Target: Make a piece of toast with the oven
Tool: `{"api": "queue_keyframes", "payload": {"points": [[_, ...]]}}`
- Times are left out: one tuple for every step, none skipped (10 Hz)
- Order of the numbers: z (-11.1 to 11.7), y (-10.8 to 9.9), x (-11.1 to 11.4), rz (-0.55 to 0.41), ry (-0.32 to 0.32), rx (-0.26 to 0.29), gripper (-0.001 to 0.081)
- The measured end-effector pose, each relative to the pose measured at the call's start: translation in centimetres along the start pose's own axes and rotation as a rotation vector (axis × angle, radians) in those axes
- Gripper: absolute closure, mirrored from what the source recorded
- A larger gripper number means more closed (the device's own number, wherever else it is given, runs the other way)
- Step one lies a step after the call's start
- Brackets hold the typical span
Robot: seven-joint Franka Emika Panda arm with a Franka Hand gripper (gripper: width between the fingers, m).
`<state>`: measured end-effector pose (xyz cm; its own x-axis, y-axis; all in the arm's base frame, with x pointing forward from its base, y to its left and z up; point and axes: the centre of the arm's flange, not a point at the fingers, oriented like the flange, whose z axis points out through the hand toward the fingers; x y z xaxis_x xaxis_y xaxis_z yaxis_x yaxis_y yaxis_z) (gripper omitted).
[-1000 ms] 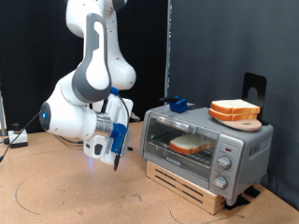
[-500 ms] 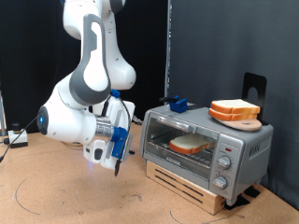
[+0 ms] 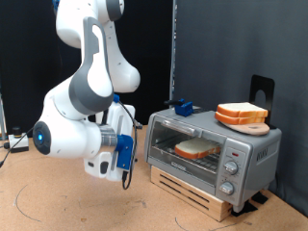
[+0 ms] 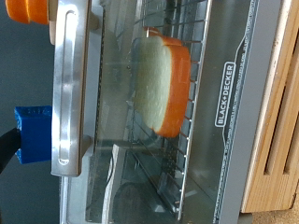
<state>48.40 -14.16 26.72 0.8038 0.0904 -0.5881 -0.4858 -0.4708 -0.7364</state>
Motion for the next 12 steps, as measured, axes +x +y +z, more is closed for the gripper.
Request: {"api": "queue_keyframes", "payload": {"points": [[0.1,0.0,-0.1,-0.005,-0.007,0.002,-0.0001],[0.1,-0.3,0.3,-0.038,0.002,0.017,-0.0001],[0.2,-0.9,1.3,-0.063,0.022,0.045,-0.0001],[0.2,-1.5,2.6,-0.078,0.057,0.075,-0.0001],[0.3,-1.9,3.9,-0.082,0.089,0.096,-0.0001],[0.5,-2.2,5.1,-0.070,0.109,0.109,-0.0001],[0.9,-2.4,6.3,-0.036,0.111,0.117,-0.0001],[1.3,-2.5,7.5,0.017,0.108,0.115,-0.0001],[1.4,-2.7,8.6,0.058,0.103,0.116,-0.0001],[1.4,-2.6,8.6,0.042,0.103,0.116,-0.0001],[1.5,-2.6,8.6,0.038,0.102,0.117,-0.0001],[1.6,-3.0,8.9,0.032,0.107,0.132,-0.0001]]}}
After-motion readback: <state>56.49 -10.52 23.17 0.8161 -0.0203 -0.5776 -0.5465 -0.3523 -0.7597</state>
